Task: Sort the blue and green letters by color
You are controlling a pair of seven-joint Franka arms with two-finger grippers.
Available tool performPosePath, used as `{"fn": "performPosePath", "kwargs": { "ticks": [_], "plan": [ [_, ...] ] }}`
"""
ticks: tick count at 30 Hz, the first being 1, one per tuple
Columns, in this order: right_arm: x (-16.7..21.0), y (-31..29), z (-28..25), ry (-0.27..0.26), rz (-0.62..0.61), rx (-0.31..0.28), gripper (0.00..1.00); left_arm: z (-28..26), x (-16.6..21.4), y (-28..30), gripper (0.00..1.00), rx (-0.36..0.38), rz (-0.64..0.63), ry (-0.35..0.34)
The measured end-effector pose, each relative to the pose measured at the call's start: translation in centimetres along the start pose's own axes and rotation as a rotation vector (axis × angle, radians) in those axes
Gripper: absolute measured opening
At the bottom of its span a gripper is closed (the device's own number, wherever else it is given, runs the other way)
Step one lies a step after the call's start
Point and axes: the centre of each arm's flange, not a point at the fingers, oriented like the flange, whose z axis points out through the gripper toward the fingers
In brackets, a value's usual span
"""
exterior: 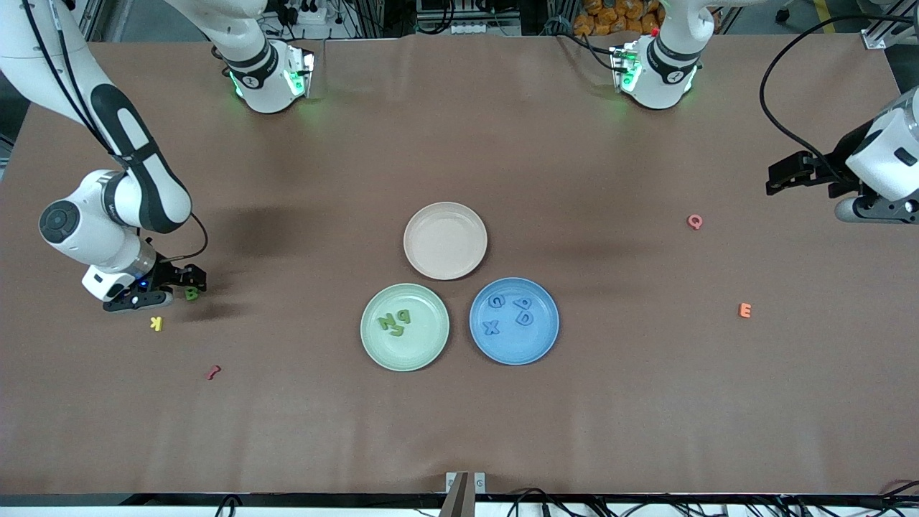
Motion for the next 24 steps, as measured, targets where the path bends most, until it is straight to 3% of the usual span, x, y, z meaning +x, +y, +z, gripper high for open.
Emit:
{"fn": "performPosePath", "kwargs": {
  "ticks": [9,24],
  "plan": [
    [0.2,0.1,0.7,-0.007,-0.001,0.004,0.74,1.2,0.4,0.0,1.00,0.001,-0.001,0.067],
    [0.4,0.2,1.2,-0.012,-0.007,0.007,0.65,1.2,-0.5,-0.5,1.00,0.000,-0.011,0.099]
  ]
}}
